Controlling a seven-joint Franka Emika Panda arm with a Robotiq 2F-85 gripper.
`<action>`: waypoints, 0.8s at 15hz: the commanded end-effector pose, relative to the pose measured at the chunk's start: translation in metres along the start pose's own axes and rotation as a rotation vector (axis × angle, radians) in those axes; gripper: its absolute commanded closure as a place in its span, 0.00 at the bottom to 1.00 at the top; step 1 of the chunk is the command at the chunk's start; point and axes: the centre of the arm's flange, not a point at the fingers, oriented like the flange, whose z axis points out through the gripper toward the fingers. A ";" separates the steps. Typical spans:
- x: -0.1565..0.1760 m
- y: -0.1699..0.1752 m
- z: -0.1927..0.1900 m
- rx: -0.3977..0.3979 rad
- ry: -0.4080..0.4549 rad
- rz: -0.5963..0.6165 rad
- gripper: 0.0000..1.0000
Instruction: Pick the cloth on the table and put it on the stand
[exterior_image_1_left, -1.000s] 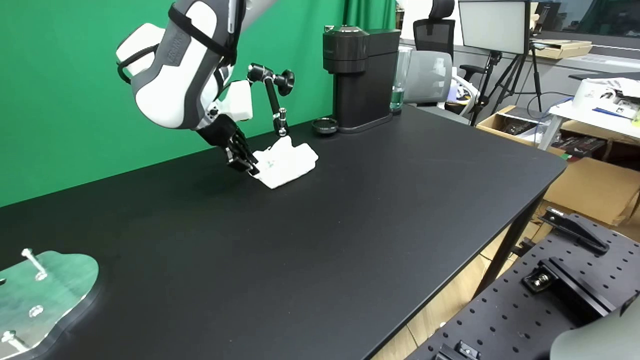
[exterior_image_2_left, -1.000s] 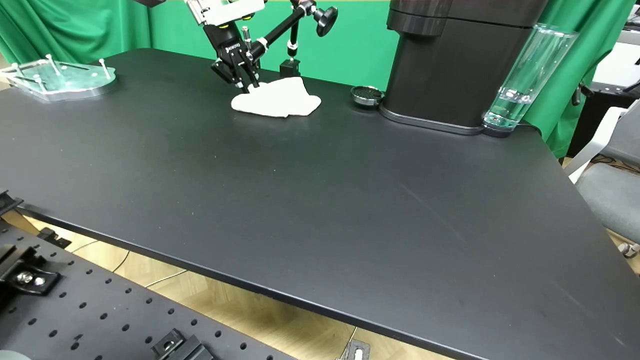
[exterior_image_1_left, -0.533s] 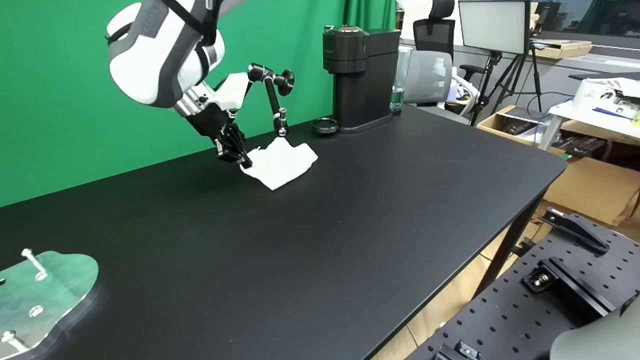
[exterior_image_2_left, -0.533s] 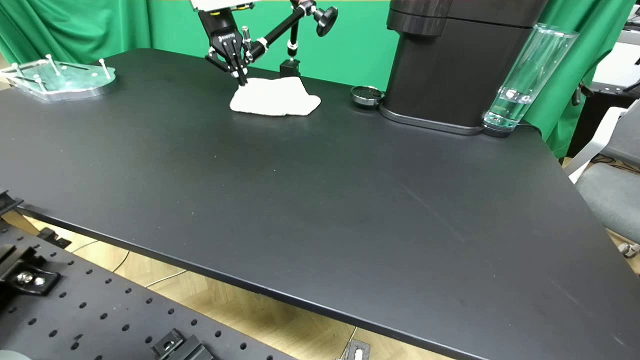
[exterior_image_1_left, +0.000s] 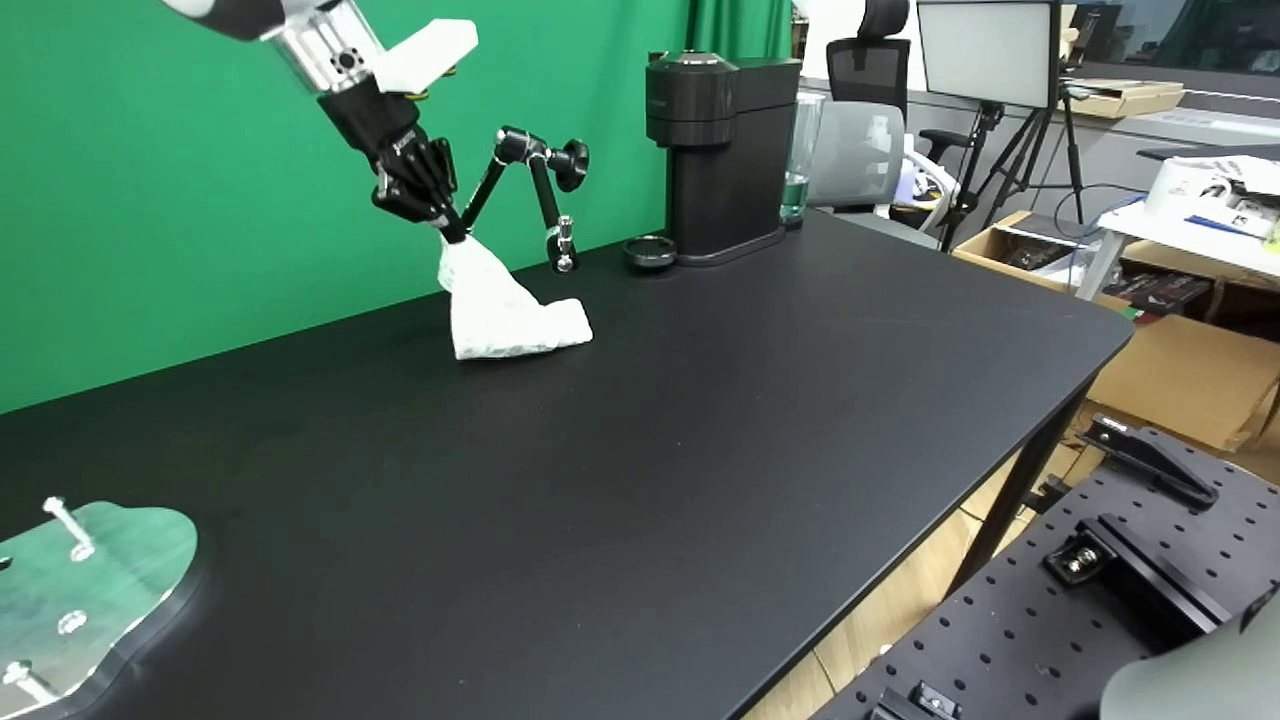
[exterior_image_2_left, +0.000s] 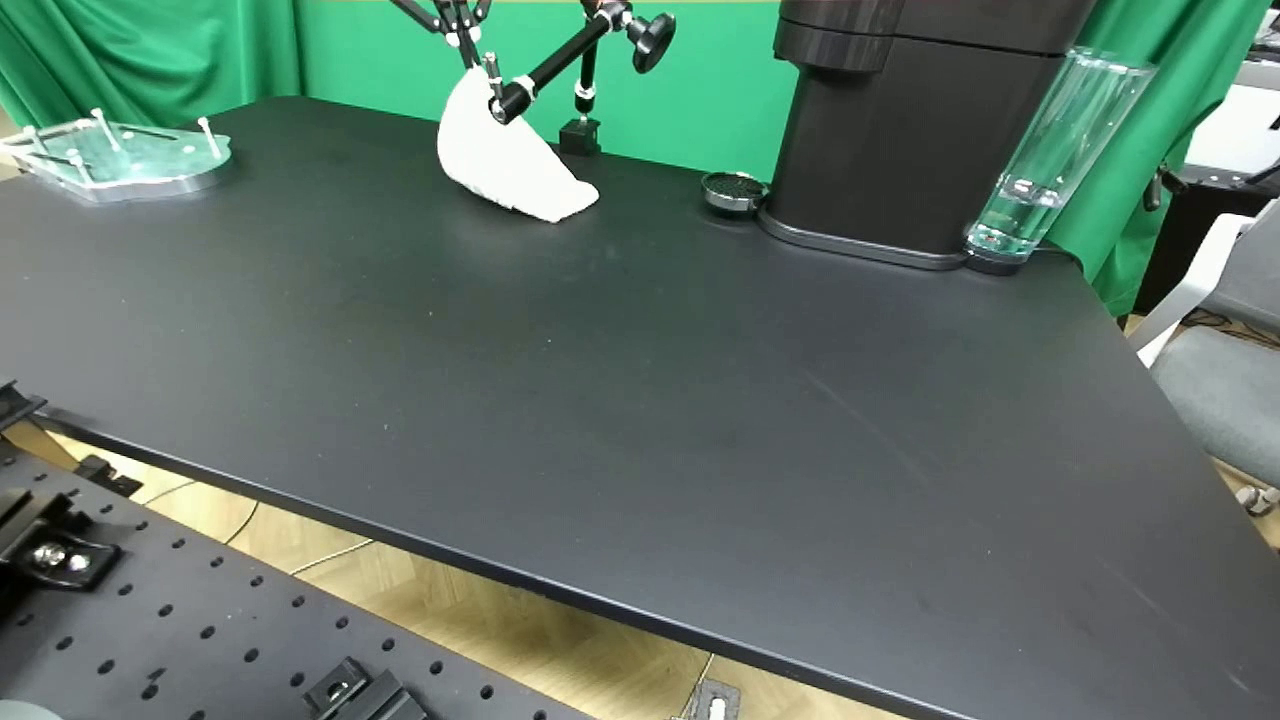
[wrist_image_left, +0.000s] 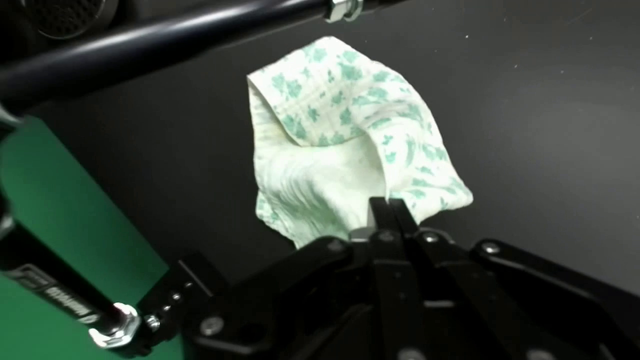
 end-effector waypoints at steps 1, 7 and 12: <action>-0.036 0.014 -0.058 -0.049 0.009 0.170 0.99; -0.098 0.016 -0.125 -0.103 0.011 0.383 0.99; -0.143 -0.001 -0.153 -0.140 -0.028 0.537 0.99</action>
